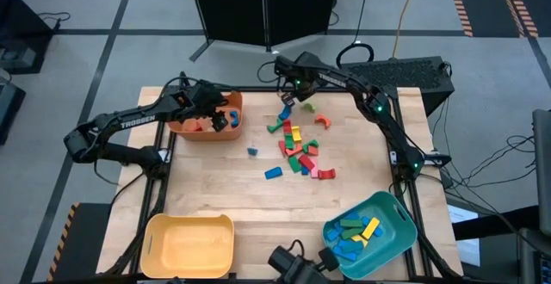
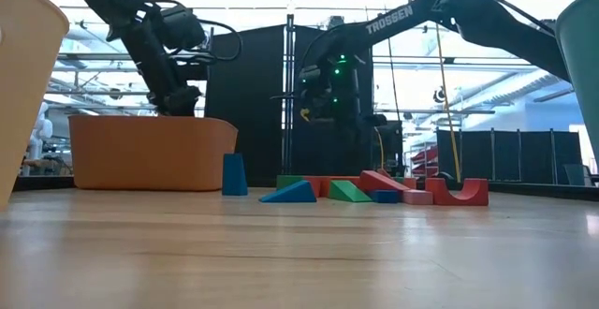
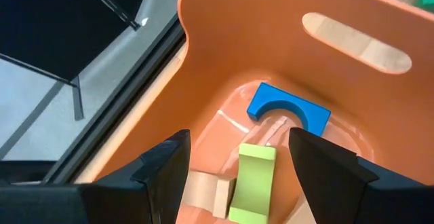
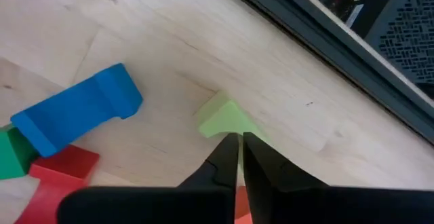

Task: Sort blocks by size
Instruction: Put the light green arch block into the orange bin

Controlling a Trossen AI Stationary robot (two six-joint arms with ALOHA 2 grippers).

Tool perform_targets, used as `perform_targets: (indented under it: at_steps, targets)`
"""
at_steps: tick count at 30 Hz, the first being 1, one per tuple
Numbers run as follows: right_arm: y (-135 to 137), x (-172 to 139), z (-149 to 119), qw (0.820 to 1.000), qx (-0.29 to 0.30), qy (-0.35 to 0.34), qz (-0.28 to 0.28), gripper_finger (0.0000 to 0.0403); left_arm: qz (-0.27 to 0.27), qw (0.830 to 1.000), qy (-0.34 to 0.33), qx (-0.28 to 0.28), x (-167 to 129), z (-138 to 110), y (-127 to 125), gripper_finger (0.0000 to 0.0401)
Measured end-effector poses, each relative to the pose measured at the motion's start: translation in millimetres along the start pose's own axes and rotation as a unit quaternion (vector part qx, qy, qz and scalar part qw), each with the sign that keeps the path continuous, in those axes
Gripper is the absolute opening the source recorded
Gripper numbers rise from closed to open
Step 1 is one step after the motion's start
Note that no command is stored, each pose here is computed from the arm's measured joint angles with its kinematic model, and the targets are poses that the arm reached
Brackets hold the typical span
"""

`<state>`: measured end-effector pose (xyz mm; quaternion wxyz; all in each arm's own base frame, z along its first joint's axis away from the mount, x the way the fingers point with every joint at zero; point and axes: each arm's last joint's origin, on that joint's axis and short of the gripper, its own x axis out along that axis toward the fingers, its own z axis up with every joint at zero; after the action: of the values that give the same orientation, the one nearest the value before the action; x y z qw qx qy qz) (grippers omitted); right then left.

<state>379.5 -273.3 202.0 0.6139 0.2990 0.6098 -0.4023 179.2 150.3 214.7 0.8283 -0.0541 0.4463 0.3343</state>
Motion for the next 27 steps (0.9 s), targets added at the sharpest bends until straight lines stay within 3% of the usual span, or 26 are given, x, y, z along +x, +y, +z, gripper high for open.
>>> perform_targets:
  at_steps: [16,21,27]
  targets:
    - [25.9,15.3,-2.9,0.999,-0.006,0.007,0.034,0.0001,0.004,1.000,-0.022,0.011,-0.1,4.4,0.6,0.0251]
    - [23.6,15.1,-5.0,1.000,0.011,-0.002,-0.016,0.0000,0.004,1.000,-0.022,0.012,-0.6,4.9,0.8,0.0251]
    - [13.6,16.8,-2.0,0.999,0.037,0.001,-0.033,0.0000,0.004,1.000,-0.024,0.012,-1.2,6.1,1.1,0.0251]
